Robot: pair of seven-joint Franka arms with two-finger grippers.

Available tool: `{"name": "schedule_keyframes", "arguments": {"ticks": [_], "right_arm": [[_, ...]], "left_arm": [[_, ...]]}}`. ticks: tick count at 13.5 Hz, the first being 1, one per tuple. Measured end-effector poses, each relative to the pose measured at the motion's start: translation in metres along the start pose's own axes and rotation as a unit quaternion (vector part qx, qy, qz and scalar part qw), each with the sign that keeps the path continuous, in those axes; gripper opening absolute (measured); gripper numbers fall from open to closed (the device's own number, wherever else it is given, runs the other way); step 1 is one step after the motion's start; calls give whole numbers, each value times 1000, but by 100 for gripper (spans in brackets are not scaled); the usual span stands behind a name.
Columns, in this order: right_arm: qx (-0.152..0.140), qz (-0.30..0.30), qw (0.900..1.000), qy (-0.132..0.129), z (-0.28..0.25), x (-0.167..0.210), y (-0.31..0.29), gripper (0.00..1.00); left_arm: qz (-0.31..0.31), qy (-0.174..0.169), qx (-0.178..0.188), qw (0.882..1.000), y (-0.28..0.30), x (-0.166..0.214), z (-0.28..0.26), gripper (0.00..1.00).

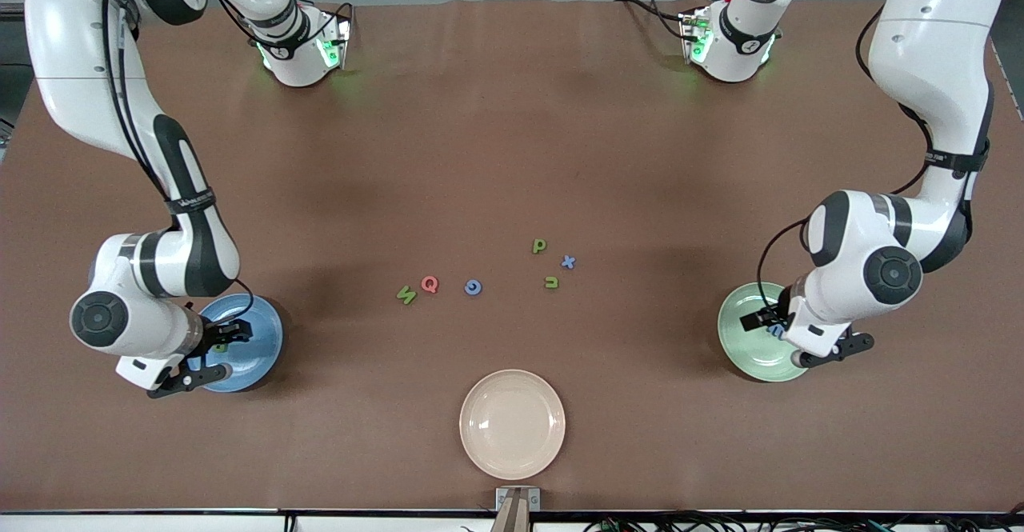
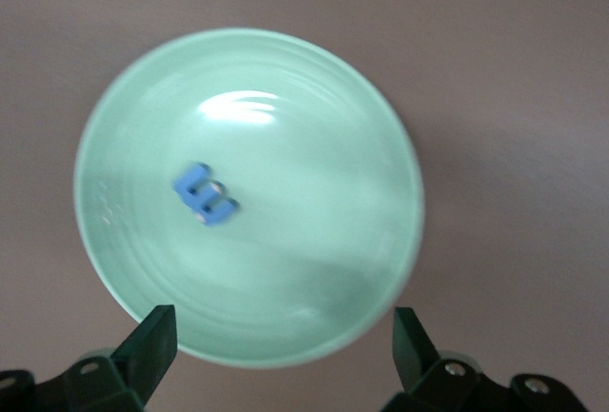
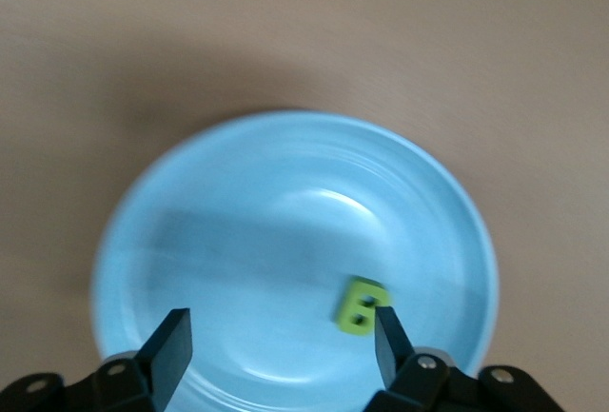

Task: Sort uppercase to blue plate, lowercase to green plate
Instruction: 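Reach the left gripper to the blue x while the right gripper reaches the green N, then grasp the x with the left gripper while the right gripper grasps the N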

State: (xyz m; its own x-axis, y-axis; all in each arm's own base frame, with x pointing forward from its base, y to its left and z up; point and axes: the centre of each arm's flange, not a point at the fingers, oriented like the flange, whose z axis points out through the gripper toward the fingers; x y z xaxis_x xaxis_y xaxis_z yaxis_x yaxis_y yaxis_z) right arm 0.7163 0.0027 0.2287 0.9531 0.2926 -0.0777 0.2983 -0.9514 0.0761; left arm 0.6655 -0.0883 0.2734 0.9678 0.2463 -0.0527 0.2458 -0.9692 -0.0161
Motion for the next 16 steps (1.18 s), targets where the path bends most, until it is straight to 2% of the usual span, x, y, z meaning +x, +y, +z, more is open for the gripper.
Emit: {"name": "schedule_keyframes", "arguments": {"ticks": [3, 5, 6, 8, 10, 12, 13, 16], "right_arm": [[3, 64, 998, 6, -15, 20, -81, 87], [21, 126, 992, 2, -21, 27, -145, 87], [36, 165, 986, -1, -23, 28, -173, 87], [53, 251, 967, -10, -26, 28, -222, 86], [53, 339, 939, -19, -25, 26, -261, 86], [50, 394, 917, -27, -18, 21, -288, 86], [49, 408, 911, -32, -12, 18, -295, 86], [50, 424, 903, -37, 18, 4, -302, 85]], "left_arm": [[52, -17, -16, 998, 64, -36, -16, 100], [91, -25, -21, 995, 108, -65, -15, 99], [114, -26, -17, 993, 130, -81, -12, 99], [166, -22, 4, 986, 178, -120, -3, 99], [197, -19, 11, 980, 212, -149, 10, 97], [220, -11, -1, 975, 237, -168, 24, 96], [230, -4, -8, 973, 247, -174, 30, 89], [261, 10, -28, 965, 276, -198, 49, 83]]}}
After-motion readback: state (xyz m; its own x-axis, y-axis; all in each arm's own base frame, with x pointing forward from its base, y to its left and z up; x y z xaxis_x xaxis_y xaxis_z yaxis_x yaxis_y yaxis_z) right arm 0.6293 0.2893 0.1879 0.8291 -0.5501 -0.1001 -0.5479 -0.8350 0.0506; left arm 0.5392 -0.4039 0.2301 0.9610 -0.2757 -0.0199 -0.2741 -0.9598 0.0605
